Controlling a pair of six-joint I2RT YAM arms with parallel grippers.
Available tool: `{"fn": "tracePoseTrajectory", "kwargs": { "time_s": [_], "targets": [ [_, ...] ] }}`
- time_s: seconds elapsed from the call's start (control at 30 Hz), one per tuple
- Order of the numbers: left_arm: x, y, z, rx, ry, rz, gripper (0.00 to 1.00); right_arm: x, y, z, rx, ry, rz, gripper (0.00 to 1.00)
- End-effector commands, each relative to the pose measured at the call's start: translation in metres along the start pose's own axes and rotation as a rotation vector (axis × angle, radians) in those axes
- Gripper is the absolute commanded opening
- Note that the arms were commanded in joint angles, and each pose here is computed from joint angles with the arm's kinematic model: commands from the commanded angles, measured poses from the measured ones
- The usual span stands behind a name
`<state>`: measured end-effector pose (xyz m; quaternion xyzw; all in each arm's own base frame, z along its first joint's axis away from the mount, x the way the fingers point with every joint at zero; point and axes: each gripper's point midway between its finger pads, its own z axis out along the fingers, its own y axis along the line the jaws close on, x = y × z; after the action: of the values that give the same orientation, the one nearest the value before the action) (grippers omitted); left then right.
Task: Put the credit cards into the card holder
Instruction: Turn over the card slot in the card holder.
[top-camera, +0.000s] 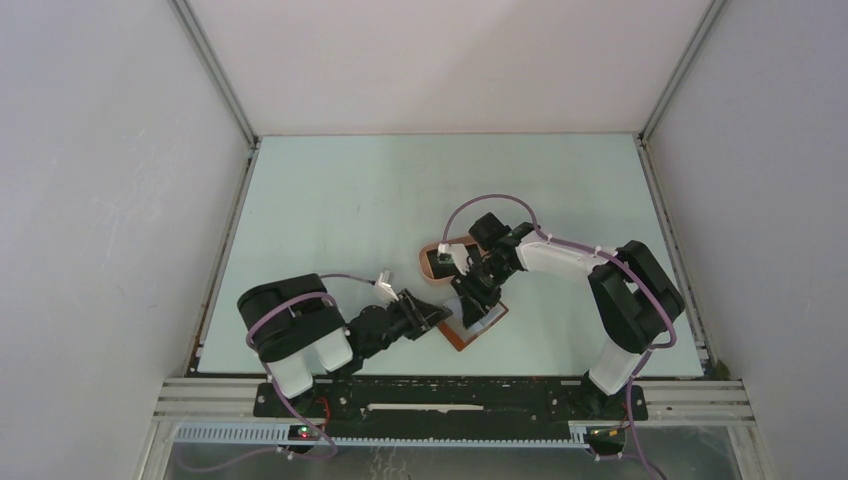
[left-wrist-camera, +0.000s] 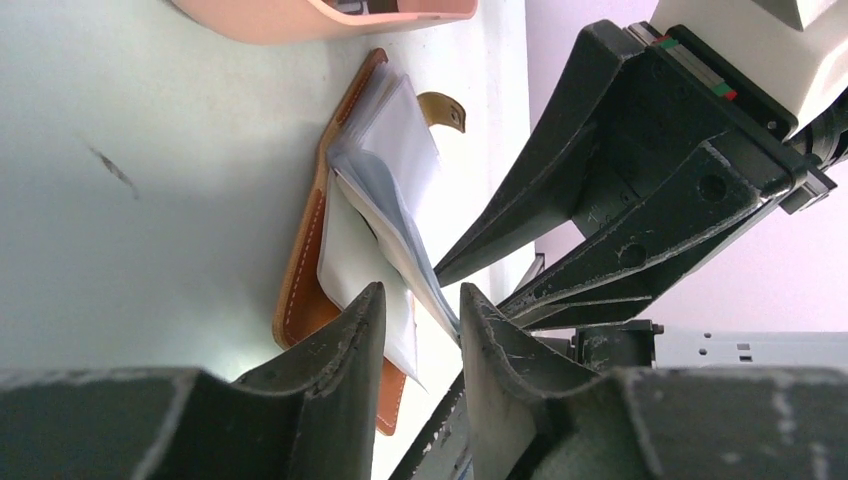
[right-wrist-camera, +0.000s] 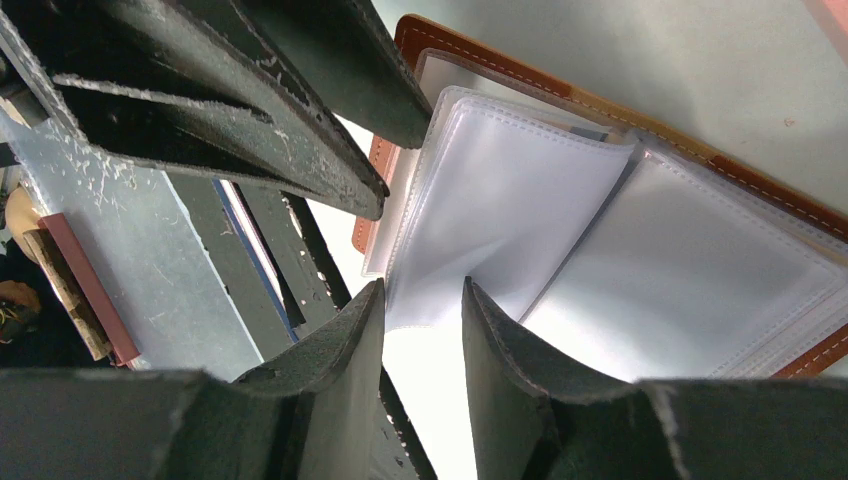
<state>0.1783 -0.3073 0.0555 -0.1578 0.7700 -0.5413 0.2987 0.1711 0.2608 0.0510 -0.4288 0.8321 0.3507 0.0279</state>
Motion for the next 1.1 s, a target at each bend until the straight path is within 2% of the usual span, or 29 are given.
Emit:
{"fn": "tracePoseTrajectory", "kwargs": {
  "time_s": [0.0,0.23,1.07],
  "targets": [
    [-0.013,-0.005,-0.005,0.025,-0.046,0.01,0.37,-0.014,-0.003,-0.008,0.028,-0.041,-0.028,0.41],
    [-0.019,-0.001,-0.003,0.013,-0.059,0.0,0.34,-0.015,-0.004,-0.01,0.03,-0.049,-0.025,0.4],
    [-0.022,-0.003,0.012,0.015,-0.04,-0.001,0.33,-0.016,-0.003,-0.013,0.028,-0.061,-0.025,0.39]
  ]
}}
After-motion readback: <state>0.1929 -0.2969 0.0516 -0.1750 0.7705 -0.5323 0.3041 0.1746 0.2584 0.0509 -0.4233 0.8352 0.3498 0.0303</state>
